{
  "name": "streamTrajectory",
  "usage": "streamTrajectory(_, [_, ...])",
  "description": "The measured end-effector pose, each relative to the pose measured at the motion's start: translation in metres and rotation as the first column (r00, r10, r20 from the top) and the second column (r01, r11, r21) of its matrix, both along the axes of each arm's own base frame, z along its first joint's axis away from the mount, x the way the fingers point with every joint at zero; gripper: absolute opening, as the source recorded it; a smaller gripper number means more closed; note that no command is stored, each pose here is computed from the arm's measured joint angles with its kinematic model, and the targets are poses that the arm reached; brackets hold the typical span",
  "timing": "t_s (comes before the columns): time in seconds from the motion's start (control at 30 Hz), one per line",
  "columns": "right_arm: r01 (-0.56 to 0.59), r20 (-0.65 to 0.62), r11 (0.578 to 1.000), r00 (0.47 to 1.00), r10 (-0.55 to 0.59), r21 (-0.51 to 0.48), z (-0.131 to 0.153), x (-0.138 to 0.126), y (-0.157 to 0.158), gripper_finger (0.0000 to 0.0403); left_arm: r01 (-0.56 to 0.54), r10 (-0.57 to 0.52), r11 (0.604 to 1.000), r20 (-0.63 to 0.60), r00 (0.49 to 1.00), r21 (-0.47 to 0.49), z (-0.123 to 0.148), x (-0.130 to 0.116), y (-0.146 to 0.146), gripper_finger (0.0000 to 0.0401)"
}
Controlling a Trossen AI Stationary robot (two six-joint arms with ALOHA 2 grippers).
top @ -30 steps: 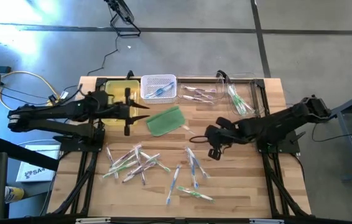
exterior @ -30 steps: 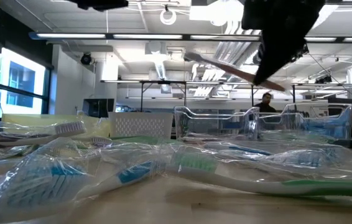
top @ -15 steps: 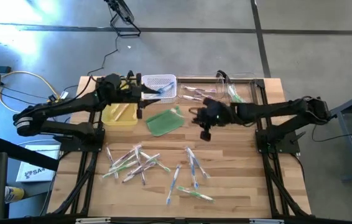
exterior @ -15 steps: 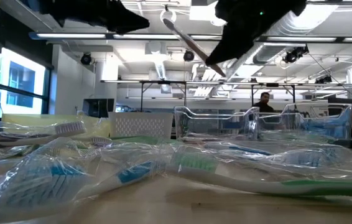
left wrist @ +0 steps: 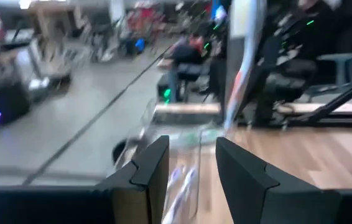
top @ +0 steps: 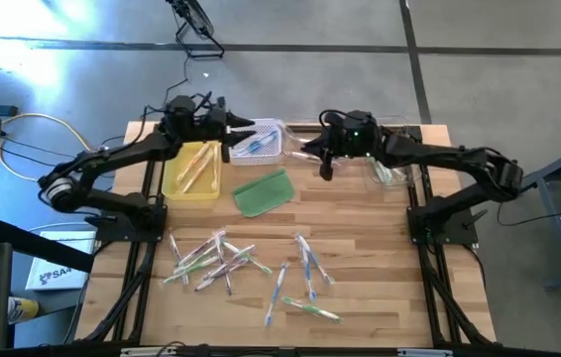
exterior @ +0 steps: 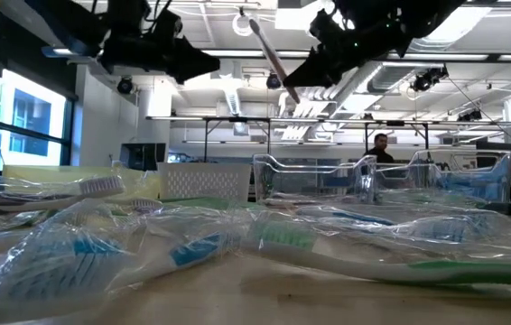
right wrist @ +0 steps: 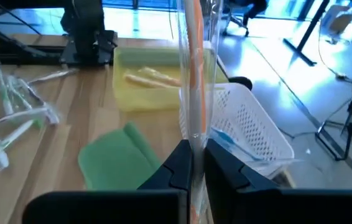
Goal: Pick & Place Toothbrushes
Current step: Put the orange toothbrush into the yellow bin
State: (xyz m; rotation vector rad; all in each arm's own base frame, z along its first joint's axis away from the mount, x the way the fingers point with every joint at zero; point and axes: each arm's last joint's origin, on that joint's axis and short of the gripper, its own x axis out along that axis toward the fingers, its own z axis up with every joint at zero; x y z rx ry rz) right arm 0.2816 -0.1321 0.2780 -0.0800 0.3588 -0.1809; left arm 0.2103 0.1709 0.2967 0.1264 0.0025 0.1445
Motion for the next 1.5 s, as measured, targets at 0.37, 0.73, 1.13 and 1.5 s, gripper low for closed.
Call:
streamTrajectory(0.37, [-0.003, 0.031, 1.000, 1.000, 0.004, -0.025, -0.021, 0.025, -0.002, 0.0015, 0.109, -0.116, 0.991, 0.097, 0.989, 0.080, -0.013, 0.032, -0.001, 0.0129])
streamTrajectory(0.73, [0.037, 0.075, 0.997, 0.997, -0.032, -0.069, -0.027, 0.037, -0.002, 0.0015, 0.159, -0.168, 0.984, 0.109, 0.980, 0.080, -0.023, 0.051, -0.013, 0.0129])
streamTrajectory(1.13, [0.015, 0.067, 0.996, 0.998, -0.009, -0.091, -0.028, 0.039, 0.003, 0.0015, 0.063, -0.073, 0.996, 0.157, 0.985, 0.068, -0.018, 0.052, -0.013, 0.0129])
streamTrajectory(1.5, [0.078, 0.056, 0.987, 0.996, -0.071, -0.137, -0.027, 0.040, 0.004, 0.0015, 0.032, -0.041, 0.998, 0.152, 0.988, 0.059, -0.019, 0.052, -0.012, 0.0129])
